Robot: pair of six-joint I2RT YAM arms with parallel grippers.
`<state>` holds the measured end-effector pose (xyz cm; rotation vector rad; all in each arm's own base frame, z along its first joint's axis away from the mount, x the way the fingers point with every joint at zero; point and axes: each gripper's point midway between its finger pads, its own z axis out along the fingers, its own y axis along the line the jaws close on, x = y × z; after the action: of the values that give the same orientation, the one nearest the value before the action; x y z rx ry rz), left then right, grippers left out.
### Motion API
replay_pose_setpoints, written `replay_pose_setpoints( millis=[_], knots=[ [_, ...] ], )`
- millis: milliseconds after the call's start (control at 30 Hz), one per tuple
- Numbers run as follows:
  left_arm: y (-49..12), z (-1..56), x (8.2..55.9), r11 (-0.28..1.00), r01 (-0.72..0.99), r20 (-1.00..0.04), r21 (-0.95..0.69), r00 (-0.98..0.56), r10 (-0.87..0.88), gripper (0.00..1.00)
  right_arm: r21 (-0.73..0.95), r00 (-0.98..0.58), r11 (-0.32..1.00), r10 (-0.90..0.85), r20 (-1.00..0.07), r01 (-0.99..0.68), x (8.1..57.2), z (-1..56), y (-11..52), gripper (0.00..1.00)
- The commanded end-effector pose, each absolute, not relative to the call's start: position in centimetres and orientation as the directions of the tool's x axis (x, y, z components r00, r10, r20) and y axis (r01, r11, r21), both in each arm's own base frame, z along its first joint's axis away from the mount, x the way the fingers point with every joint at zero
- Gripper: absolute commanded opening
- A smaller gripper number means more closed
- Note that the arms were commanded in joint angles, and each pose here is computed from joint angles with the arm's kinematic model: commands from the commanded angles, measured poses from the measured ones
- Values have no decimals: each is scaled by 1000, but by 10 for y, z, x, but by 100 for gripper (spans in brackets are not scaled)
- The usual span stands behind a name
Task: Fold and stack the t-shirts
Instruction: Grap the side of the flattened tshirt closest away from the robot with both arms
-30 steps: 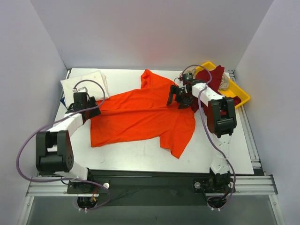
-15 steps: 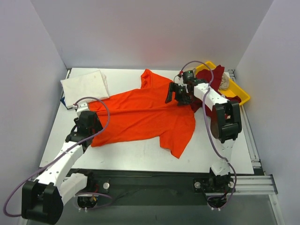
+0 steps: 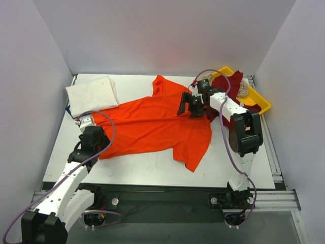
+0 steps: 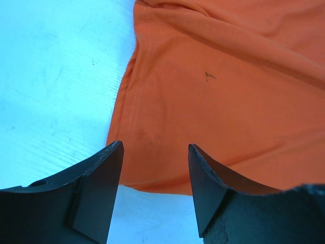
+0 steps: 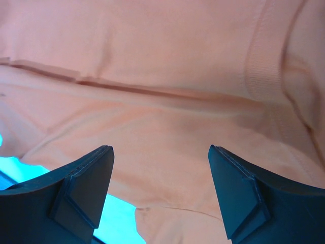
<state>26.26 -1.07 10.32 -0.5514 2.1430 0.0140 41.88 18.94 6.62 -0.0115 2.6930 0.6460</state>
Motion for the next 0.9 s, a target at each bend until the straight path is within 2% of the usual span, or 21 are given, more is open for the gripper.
replay_pose_setpoints(
  millis=[0,233,667,867],
  knots=[
    [-21,96,251,872,-414,-725,-262,-512,-461,64,514,-931,849,84,-356,-120,403,96,211,77],
    [-18,87,223,804,-532,-628,-265,-538,-562,59,513,-952,855,92,-293,-75,377,121,211,77],
    [-19,57,201,684,-676,-443,-272,-543,-713,50,478,-983,878,66,-172,-24,344,123,210,76],
    [-1,51,206,627,-714,-425,-312,-485,-764,47,441,-990,897,37,-139,-29,322,123,198,76]
  ],
)
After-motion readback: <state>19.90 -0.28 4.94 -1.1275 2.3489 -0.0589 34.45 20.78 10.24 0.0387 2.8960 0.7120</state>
